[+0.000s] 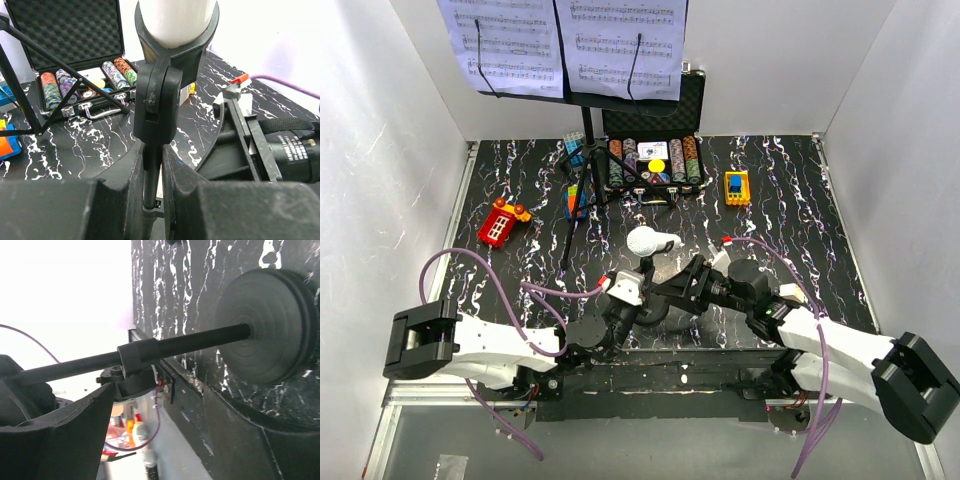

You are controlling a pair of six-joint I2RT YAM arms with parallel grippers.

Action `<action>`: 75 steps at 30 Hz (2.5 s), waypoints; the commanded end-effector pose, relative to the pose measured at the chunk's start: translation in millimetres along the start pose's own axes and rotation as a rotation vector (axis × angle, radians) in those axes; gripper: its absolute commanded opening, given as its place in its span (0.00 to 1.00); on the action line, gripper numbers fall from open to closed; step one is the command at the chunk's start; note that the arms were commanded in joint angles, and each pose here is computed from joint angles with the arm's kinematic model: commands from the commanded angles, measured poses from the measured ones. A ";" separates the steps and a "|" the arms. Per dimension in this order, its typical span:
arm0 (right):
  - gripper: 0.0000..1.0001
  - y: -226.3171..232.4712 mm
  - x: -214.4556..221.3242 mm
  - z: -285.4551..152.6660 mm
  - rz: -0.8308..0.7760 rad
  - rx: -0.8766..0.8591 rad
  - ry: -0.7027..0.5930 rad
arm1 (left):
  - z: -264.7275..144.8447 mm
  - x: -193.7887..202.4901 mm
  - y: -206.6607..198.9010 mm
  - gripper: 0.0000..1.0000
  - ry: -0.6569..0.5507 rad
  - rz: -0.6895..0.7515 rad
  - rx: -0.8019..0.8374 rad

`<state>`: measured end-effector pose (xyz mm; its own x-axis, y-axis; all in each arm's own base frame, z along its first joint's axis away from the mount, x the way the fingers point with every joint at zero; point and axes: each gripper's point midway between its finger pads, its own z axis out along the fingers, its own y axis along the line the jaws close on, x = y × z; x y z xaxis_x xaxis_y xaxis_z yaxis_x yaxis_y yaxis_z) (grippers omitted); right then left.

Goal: Pack up the instrument practice props

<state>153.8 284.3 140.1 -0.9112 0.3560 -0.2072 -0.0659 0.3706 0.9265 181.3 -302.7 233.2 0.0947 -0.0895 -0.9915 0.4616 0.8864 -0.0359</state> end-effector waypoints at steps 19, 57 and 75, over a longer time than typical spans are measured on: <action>0.35 53.3 -6.1 14.7 0.215 -0.287 0.065 | -30.3 56.7 14.3 0.00 0.145 0.183 -0.006; 0.01 40.2 -30.9 13.2 -1.597 0.334 -0.283 | -42.6 99.5 16.9 0.00 0.267 0.153 -0.048; 0.86 70.3 -27.7 -34.3 -0.708 0.026 -0.123 | -40.8 95.0 18.0 0.00 0.251 0.173 -0.051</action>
<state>182.1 266.8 226.1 -0.3306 -0.0066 -0.9438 -0.6839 0.6908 0.2347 173.6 -290.2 224.1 -0.0137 -0.1927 -0.9812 0.3779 0.9075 -0.1835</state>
